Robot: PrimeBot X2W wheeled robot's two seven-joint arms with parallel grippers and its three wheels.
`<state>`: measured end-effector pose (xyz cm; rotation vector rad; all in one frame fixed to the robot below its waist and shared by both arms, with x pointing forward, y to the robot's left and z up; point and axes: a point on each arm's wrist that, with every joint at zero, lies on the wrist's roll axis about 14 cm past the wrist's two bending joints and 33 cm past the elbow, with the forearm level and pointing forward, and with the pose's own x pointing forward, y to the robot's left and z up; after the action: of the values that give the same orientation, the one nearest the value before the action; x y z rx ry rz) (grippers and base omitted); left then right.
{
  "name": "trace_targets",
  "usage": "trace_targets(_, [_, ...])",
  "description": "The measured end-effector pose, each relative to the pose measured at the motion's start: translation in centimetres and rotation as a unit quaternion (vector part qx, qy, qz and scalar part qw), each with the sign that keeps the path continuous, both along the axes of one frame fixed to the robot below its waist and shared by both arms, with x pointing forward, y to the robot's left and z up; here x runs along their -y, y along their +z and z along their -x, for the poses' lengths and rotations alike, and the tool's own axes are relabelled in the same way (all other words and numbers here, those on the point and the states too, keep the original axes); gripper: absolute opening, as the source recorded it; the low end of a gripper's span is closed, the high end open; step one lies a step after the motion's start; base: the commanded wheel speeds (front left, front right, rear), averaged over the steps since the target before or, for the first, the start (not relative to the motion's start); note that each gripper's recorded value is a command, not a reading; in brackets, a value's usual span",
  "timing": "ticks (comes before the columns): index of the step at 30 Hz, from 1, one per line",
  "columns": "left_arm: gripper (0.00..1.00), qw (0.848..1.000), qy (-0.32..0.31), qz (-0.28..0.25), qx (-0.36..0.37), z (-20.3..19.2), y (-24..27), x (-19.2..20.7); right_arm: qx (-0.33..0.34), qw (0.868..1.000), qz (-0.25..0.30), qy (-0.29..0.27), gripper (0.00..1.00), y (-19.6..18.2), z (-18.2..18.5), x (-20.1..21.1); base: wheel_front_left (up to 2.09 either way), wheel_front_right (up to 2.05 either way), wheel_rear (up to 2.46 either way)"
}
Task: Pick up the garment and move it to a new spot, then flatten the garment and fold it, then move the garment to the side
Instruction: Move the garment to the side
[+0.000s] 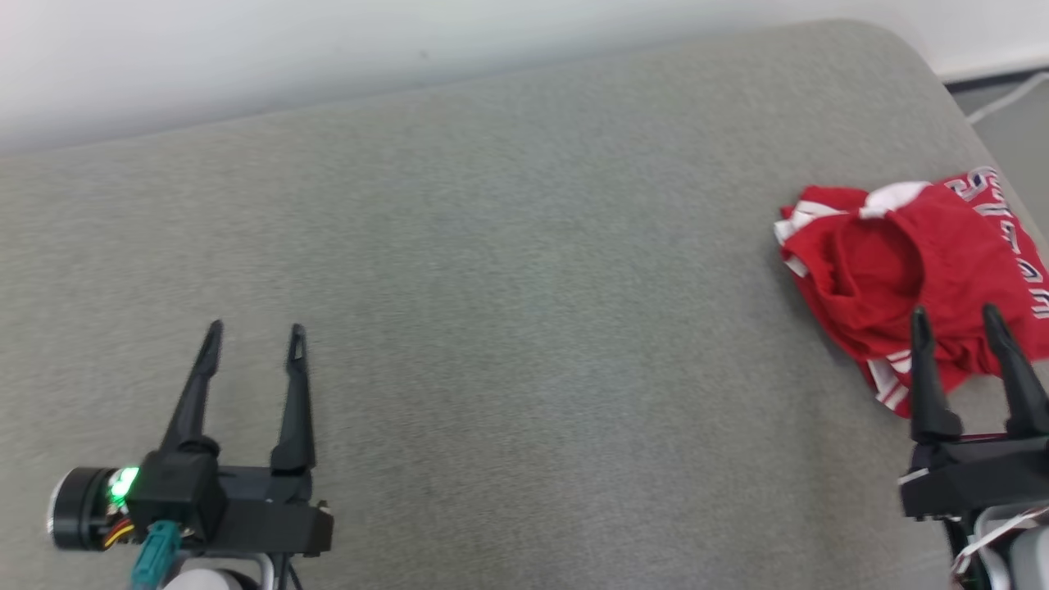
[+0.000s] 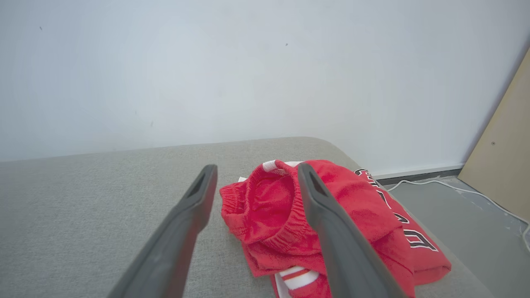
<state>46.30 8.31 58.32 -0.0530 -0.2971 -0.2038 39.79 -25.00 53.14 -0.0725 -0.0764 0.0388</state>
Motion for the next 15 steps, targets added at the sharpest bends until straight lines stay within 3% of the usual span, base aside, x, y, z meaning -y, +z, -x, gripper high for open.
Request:
trace_targets(4, [1.0,0.999,0.035,0.002,0.007,0.9,0.6,-2.2,0.042,0.998,-0.017,0.037,1.0,2.0,-0.1,-3.8,0.0,0.0,0.0])
trace_targets(15, [1.0,0.994,0.099,0.035,-0.002,4.3,1.0,-7.3,0.048,0.993,-0.056,0.094,1.0,2.4,0.5,-9.5,0.0,0.0,0.0])
